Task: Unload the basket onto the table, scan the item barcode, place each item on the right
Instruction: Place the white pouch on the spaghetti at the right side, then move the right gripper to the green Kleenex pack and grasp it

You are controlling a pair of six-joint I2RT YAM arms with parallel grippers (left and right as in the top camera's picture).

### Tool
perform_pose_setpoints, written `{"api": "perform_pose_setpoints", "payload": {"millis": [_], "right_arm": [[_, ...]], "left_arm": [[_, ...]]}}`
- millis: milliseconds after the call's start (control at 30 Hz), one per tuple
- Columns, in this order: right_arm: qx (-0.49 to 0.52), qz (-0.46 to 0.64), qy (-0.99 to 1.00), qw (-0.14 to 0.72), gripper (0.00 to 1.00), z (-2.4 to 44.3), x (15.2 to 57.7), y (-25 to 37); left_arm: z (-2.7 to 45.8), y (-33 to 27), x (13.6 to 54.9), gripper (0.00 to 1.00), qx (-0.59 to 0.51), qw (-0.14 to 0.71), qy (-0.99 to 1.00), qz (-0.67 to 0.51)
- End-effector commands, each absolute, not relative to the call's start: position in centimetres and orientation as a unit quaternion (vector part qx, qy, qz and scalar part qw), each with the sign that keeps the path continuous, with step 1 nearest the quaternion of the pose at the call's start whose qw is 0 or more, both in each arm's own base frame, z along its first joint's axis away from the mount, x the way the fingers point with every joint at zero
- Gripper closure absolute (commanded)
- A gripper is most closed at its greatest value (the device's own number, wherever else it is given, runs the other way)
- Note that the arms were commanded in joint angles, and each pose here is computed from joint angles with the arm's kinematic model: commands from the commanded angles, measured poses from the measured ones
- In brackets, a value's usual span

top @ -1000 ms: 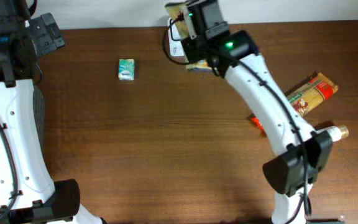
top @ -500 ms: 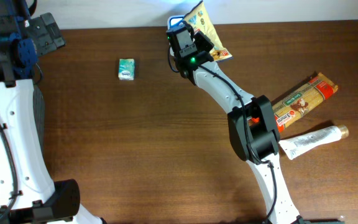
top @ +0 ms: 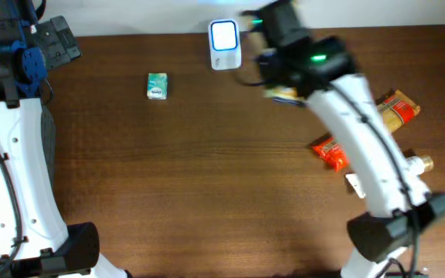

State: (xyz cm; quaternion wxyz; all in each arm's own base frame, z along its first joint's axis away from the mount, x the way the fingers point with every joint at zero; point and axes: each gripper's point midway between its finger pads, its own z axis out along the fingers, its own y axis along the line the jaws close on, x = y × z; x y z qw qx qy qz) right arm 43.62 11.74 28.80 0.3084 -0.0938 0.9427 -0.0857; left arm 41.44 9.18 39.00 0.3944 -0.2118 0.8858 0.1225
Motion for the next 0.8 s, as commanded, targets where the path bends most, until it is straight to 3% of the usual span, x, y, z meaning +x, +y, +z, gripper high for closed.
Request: {"api": "perform_pose_setpoints", "payload": {"millis": [0, 133, 167, 200, 267, 333, 367, 467, 600, 667, 767], "right_arm": [[0.163, -0.089, 0.966, 0.179, 0.96, 24.7, 39.6, 2.8], [0.255, -0.139, 0.957, 0.003, 0.95, 16.9, 34.2, -5.0], [0.268, -0.146, 0.952, -0.029, 0.85, 14.7, 32.8, -6.2], [0.277, -0.149, 0.948, -0.043, 0.57, 13.1, 32.2, -7.0], [0.29, -0.145, 0.945, -0.033, 0.19, 12.1, 32.6, -8.2], [0.301, -0.134, 0.944, 0.016, 0.01, 12.5, 34.9, -8.7], [0.279, -0.091, 0.955, 0.03, 0.01, 13.0, 36.2, -7.5], [0.097, 0.2, 0.965, 0.137, 0.01, 17.7, 43.3, 4.3], [-0.001, 0.27, 0.927, 0.259, 0.02, 20.8, 48.2, 20.2], [-0.008, 0.33, 0.893, 0.305, 0.18, 20.8, 49.6, 30.6], [-0.039, 0.359, 0.882, 0.303, 0.18, 21.1, 52.6, 35.8]], "left_arm": [[38.9, 9.5, 41.4, 0.01, -0.21, 0.392, 0.886, 0.131], [38.9, 9.5, 41.4, 0.01, -0.21, 0.392, 0.886, 0.131], [38.9, 9.5, 41.4, 0.01, -0.21, 0.392, 0.886, 0.131], [38.9, 9.5, 41.4, 0.01, -0.21, 0.392, 0.886, 0.131], [38.9, 9.5, 41.4, 0.01, -0.21, 0.392, 0.886, 0.131], [38.9, 9.5, 41.4, 0.01, -0.21, 0.392, 0.886, 0.131], [38.9, 9.5, 41.4, 0.01, -0.21, 0.392, 0.886, 0.131], [39.0, 9.5, 41.4, 0.01, -0.21, 0.393, 0.886, 0.131], [39.0, 9.5, 41.4, 0.01, -0.21, 0.393, 0.886, 0.131], [38.9, 9.5, 41.4, 0.01, -0.21, 0.392, 0.886, 0.13], [38.9, 9.5, 41.4, 0.01, -0.21, 0.392, 0.886, 0.13]]}}
